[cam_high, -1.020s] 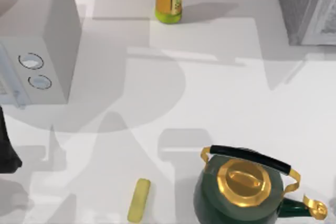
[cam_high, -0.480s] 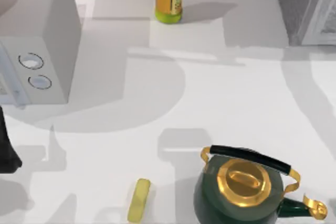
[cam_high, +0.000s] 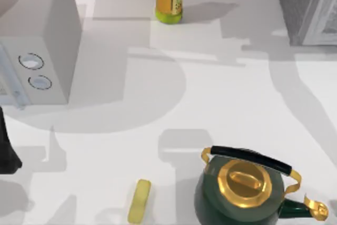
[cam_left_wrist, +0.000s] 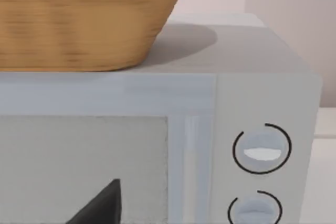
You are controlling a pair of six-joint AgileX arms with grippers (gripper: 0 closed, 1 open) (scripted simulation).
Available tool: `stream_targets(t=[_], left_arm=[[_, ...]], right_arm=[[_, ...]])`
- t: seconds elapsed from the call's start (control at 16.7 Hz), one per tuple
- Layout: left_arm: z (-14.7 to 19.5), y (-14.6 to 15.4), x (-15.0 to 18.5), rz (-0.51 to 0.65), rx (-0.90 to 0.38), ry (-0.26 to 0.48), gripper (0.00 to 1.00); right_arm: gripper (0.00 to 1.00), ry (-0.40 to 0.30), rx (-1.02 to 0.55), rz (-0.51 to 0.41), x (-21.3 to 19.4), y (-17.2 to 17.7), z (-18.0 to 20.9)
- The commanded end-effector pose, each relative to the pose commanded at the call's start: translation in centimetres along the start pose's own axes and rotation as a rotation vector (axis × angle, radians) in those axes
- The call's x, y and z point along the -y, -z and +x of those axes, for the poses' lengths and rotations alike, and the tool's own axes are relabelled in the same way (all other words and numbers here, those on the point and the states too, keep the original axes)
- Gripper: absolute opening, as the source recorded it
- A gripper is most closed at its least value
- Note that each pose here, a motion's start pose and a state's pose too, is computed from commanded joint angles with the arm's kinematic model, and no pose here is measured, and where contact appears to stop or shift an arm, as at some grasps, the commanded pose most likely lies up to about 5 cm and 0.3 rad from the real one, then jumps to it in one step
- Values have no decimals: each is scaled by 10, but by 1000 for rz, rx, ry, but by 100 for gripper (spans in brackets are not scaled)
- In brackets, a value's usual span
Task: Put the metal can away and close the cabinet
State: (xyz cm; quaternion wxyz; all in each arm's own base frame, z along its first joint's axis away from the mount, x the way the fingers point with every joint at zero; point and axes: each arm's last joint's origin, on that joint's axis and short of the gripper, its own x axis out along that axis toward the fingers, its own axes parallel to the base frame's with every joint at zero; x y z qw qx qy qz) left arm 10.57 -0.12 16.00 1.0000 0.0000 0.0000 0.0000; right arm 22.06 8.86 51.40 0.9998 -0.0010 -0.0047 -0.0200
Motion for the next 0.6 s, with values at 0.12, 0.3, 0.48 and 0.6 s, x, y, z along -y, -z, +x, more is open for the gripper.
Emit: stream_targets(t=[0.12,0.3,0.48,0.6], left_arm=[[0,0,0,0,0,0,100],[0,0,0,0,0,0,100],[0,0,0,0,0,0,100],[0,0,0,0,0,0,100]], right_arm=[[100,-3,1,-1,-1,-1,5],[100,1,3,1,-2,-2,23],[100,-1,-3,-2,-3,1,42],[100,0,0,0,-2,0,50]])
